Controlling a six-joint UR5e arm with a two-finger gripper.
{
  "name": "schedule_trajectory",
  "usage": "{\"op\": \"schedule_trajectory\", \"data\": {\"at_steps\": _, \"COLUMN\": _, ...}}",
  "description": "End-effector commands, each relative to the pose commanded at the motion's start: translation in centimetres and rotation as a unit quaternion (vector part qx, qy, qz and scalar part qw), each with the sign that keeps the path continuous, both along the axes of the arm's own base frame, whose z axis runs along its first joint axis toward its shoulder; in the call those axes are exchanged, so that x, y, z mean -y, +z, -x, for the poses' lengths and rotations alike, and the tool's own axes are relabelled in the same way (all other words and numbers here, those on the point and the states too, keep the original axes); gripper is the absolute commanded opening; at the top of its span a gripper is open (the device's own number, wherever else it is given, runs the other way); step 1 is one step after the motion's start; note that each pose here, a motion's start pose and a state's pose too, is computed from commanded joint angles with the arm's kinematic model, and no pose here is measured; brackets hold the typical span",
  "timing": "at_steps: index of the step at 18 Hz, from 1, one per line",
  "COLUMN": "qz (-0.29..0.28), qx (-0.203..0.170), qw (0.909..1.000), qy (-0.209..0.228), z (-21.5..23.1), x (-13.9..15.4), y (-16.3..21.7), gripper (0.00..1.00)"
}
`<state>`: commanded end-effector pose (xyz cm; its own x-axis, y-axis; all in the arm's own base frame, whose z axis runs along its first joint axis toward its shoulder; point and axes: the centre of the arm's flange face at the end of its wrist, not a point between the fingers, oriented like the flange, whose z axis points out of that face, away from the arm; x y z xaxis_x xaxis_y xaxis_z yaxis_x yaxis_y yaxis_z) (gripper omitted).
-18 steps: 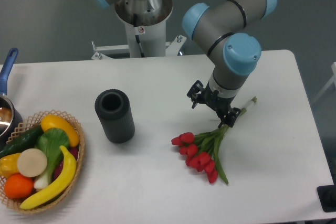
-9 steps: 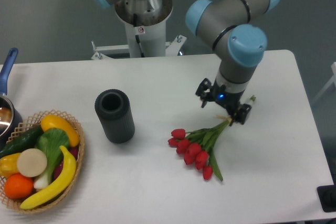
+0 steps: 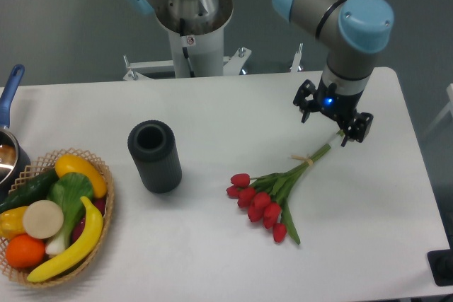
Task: Place the flowers on the table
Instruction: 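Raise the open gripper up away from the tulips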
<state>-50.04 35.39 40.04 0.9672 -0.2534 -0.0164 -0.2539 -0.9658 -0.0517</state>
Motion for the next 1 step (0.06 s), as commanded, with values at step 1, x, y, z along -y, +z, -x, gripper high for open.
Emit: {"op": "schedule_trajectory", "data": {"at_steps": 1, "qz": 0.001, "qx": 0.003, "qw": 1.0, "qy": -0.001, "z": 0.23, "x": -0.09, "y": 0.58, "gripper": 1.0}}
